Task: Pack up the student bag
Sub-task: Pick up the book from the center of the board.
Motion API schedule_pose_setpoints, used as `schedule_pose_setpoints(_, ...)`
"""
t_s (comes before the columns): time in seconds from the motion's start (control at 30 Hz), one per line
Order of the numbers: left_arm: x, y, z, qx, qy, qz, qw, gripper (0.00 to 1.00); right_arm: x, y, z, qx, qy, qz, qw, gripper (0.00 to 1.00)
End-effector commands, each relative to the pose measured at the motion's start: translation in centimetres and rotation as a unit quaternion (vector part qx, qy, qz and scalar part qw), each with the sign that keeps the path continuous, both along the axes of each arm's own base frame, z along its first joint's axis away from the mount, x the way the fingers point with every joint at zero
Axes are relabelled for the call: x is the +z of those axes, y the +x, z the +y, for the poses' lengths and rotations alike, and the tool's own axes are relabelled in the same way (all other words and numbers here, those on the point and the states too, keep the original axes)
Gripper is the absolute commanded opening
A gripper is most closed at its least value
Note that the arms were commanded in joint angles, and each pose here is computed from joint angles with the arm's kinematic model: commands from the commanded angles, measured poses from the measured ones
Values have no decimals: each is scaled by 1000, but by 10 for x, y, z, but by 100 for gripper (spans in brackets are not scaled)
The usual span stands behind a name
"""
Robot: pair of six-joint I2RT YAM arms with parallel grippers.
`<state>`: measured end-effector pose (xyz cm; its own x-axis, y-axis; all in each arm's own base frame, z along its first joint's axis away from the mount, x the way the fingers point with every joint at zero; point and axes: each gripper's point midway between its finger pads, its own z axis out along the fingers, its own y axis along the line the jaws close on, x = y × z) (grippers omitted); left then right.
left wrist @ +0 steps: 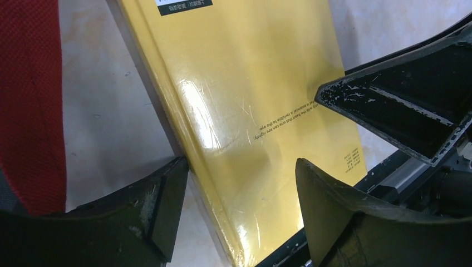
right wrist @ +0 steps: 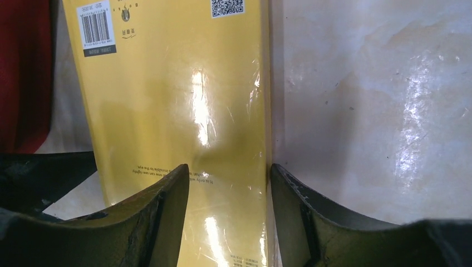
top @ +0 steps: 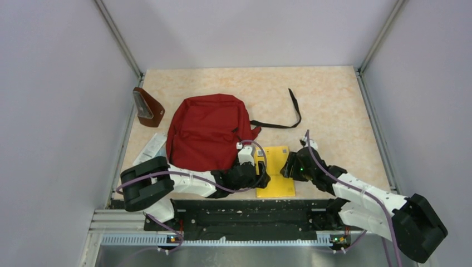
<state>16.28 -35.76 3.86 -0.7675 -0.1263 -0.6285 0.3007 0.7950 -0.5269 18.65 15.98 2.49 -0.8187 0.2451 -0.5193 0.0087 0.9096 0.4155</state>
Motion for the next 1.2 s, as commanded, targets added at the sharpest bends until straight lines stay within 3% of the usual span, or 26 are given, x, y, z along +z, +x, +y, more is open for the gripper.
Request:
schedule_pose_setpoints(0.0, 3, -16, -10, -34, -27, 25, 999, 75, -19, -38, 19, 37, 23, 68, 997, 54)
schedule_pose_setpoints(0.23, 7, -53, -14, -99, -27, 61, 993, 74, -15, -68, 46, 70, 34, 75, 994, 53)
schedule_pose_setpoints(0.53, -5, -100, 9, -102, 16, 113, 988, 74, -22, -120, 58, 71, 35, 105, 991, 55)
schedule_pose_setpoints(0.8, -10, -97, 34, -69, 61, 101, 991, 76, -12, -133, 33, 49, 24, 123, 991, 72)
schedule_pose_setpoints(1.17, -4, -95, 41, -55, 48, 97, 993, 77, -30, -158, 24, 63, 75, 171, 980, 73)
